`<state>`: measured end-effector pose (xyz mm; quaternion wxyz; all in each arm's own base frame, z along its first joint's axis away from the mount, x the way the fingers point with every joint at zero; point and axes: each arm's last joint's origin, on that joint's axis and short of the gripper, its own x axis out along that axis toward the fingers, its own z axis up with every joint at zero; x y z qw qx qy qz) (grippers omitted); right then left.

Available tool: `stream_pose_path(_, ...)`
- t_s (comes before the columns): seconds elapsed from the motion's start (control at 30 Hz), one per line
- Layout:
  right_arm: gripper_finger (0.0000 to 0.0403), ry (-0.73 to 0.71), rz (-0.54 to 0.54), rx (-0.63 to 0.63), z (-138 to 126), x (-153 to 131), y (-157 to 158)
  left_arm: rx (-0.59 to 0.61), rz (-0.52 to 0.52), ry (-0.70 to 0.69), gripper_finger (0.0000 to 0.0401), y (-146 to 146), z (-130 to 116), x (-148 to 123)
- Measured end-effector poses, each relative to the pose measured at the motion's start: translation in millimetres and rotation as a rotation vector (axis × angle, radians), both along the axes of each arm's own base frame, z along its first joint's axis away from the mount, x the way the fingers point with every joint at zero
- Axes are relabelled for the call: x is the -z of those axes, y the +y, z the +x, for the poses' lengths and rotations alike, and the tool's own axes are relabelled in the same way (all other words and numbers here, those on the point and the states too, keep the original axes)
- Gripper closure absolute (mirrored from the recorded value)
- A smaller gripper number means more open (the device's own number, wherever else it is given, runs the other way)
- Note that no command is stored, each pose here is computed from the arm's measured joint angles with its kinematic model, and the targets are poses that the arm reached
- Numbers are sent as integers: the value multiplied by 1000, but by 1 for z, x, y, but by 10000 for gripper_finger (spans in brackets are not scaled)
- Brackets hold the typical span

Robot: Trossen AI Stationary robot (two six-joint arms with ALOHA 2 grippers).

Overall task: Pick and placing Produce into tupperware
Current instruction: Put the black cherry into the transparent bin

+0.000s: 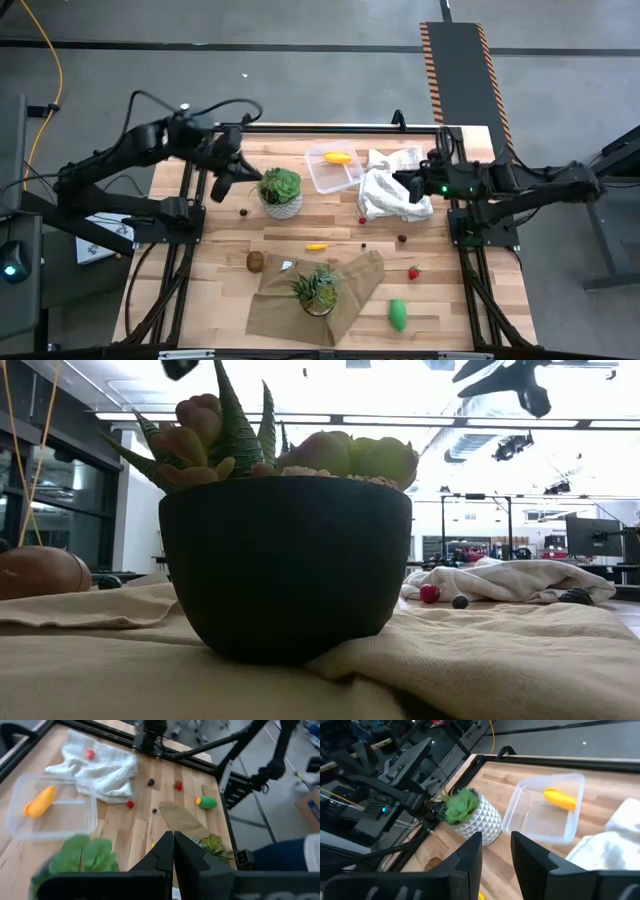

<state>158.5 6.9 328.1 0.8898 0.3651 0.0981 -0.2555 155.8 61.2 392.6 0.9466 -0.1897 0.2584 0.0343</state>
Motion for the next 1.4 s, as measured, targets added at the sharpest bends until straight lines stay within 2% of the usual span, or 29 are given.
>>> stream_pose_path(0.13,308,0,42,-1,7,6,17,-63,-20,-9,401,-18,-20,6)
stream_pose_path(0.27,308,35,83,-19,19,17,34,-69,-56,11,400,-34,-33,16)
stream_pose_path(0.47,308,101,127,-51,34,34,56,-76,-130,273,400,-50,-48,38)
stream_pose_path(0.63,308,133,134,-63,40,43,68,-104,-70,390,400,-56,-56,46)
stream_pose_path(0.8,308,129,121,-64,39,44,73,-117,-8,412,400,-58,-55,49)
stream_pose_path(0.9,308,125,113,-64,38,44,75,-126,-2,447,400,-58,-53,61)
stream_pose_path(1.13,308,120,112,-68,36,44,78,-188,-87,491,400,-58,-45,101)
stream_pose_path(1.4,308,130,129,-94,36,44,79,-299,-154,474,400,-58,-49,123)
